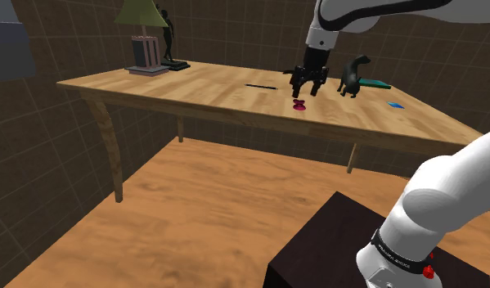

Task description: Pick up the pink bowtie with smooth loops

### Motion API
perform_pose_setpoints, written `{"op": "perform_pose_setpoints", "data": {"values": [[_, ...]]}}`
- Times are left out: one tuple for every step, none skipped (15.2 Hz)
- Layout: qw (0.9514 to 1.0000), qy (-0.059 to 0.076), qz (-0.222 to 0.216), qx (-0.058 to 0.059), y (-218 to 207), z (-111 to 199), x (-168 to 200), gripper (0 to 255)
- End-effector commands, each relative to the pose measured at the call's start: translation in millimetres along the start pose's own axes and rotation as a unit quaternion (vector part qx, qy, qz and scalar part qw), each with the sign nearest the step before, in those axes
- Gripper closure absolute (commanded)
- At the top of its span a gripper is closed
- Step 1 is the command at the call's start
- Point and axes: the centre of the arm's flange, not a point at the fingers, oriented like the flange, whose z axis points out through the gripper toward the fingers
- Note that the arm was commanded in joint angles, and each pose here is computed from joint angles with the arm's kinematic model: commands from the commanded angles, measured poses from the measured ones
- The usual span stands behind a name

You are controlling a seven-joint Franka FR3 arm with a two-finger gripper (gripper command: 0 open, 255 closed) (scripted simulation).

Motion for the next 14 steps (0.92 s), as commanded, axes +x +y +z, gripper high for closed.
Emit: {"op": "perform_pose_setpoints", "data": {"values": [[0.9999, -0.007, 0.004, -0.014, 14, 12, 17, 0], [0.9997, -0.011, 0.007, -0.020, 20, 18, 27, 0], [0.9995, -0.014, 0.009, -0.027, 27, 23, 36, 0], [0.9995, -0.014, 0.009, -0.027, 28, 24, 37, 0], [0.9995, -0.014, 0.009, -0.027, 28, 29, 36, 0], [0.9995, -0.014, 0.009, -0.027, 28, 34, 36, 0], [0.9995, -0.014, 0.009, -0.027, 28, 39, 35, 0], [0.9995, -0.014, 0.009, -0.027, 28, 45, 35, 0], [0.9995, -0.014, 0.009, -0.027, 28, 50, 34, 0], [0.9995, -0.014, 0.009, -0.027, 28, 55, 34, 0], [0.9995, -0.014, 0.009, -0.027, 28, 64, 33, 0], [0.9995, -0.014, 0.009, -0.027, 28, 64, 33, 0], [0.9995, -0.014, 0.009, -0.027, 28, 64, 33, 0], [0.9995, -0.014, 0.009, -0.027, 28, 64, 33, 255]]}}
